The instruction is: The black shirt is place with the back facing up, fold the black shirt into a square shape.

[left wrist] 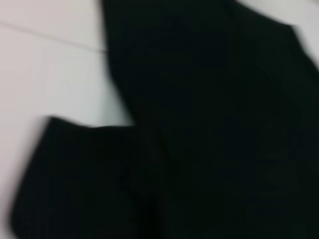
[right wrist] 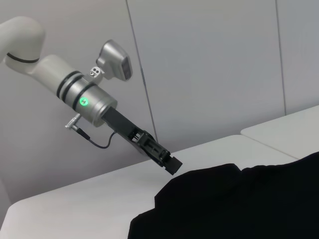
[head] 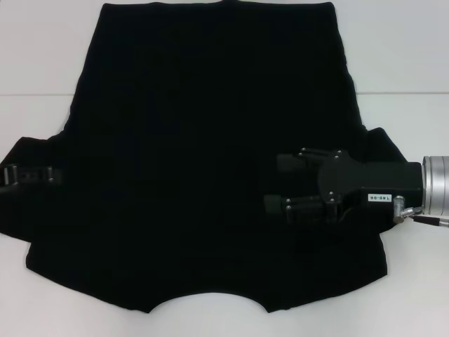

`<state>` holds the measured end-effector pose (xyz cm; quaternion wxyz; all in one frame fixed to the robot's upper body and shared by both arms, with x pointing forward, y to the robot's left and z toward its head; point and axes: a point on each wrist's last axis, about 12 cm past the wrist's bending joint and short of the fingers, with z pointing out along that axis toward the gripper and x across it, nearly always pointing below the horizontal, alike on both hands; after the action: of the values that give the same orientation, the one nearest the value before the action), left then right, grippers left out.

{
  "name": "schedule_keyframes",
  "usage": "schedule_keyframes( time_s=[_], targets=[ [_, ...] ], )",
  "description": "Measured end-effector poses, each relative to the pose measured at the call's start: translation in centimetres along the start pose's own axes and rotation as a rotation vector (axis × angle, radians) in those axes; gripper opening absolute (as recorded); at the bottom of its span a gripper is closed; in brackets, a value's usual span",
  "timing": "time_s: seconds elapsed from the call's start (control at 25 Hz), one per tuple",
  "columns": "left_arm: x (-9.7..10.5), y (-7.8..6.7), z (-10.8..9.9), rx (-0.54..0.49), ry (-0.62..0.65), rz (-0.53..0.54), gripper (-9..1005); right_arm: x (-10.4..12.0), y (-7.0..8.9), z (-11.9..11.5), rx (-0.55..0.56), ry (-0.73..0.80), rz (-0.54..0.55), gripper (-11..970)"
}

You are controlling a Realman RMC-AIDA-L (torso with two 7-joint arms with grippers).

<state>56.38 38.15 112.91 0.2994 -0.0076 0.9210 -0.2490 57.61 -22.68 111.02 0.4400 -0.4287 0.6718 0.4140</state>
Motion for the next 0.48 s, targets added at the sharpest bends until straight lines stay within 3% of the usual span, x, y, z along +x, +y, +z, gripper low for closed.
schedule_keyframes(
  time_s=[0.2, 0.48],
  targets=[
    [0.0, 1.1, 0.3, -0.121, 0.018, -0.057, 894, -0.1, -0.1, -0.1, 0.006, -0.001, -0.002, 940],
    [0.0, 1.9, 0.3, -0.170, -0.018, -0.099, 894, 0.0, -0.4, -0.2, 0.030, 0.007, -0.003, 940]
  ],
)
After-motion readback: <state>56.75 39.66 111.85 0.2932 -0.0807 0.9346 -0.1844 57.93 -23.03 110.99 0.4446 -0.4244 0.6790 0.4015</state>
